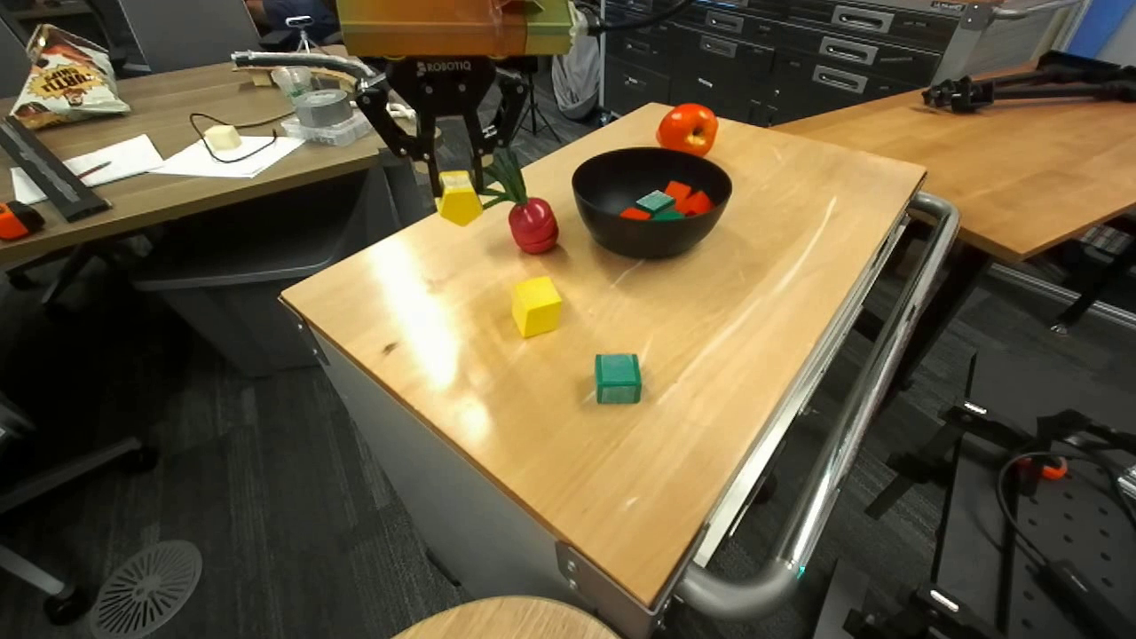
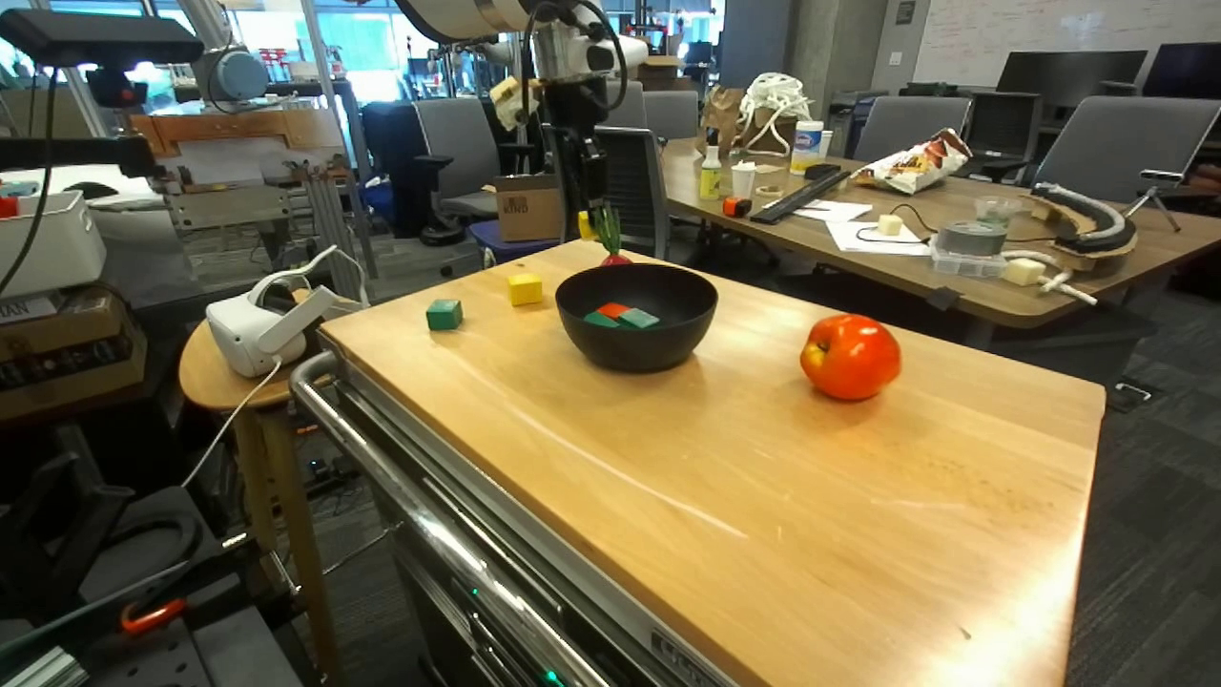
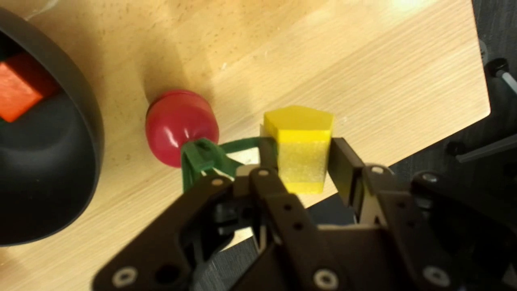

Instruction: Remove the blocks from the black bowl

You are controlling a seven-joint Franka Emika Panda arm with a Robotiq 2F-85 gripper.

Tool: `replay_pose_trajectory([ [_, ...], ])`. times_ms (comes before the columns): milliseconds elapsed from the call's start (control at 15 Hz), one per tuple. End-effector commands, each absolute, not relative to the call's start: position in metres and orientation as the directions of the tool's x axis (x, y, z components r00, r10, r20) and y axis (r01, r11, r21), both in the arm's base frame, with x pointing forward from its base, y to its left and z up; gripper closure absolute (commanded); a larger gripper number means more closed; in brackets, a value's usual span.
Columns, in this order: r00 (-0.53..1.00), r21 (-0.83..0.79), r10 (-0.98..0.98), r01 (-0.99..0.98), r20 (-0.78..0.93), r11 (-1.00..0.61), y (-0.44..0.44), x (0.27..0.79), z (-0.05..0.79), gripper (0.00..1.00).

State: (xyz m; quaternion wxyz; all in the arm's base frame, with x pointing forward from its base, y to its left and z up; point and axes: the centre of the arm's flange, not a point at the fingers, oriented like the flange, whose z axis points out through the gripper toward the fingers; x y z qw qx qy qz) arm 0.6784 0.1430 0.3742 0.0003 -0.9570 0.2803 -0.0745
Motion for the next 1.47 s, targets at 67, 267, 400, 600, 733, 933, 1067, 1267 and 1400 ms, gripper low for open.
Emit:
replay_pose_trajectory([
  [67,0.84,-0.044,-0.534,-0.532,0.1,-0.845,0.142,0.686,0.376,0.88],
  [267,0.852,-0.011,-0.519,-0.52,0.068,-0.854,0.145,0.684,0.364,0.62],
  [400,0.858,0.008,-0.512,-0.513,0.05,-0.858,0.145,0.682,0.358,0.37],
  [600,0.859,0.022,-0.511,-0.512,0.036,-0.859,0.143,0.682,0.355,0.17],
  [733,0.855,0.019,-0.518,-0.519,0.033,-0.855,0.141,0.681,0.356,0.02],
  [933,0.847,0.022,-0.525,-0.528,0.076,-0.849,0.126,0.679,0.375,0.0],
  [1067,0.874,0.059,-0.479,-0.484,0.084,-0.873,0.11,0.675,0.401,0.0],
  [1267,0.929,0.073,-0.367,-0.364,-0.045,-0.929,0.069,0.65,0.438,0.0],
  [1400,0.951,0.033,-0.289,-0.287,-0.113,-0.957,0.035,0.632,0.457,0.0],
])
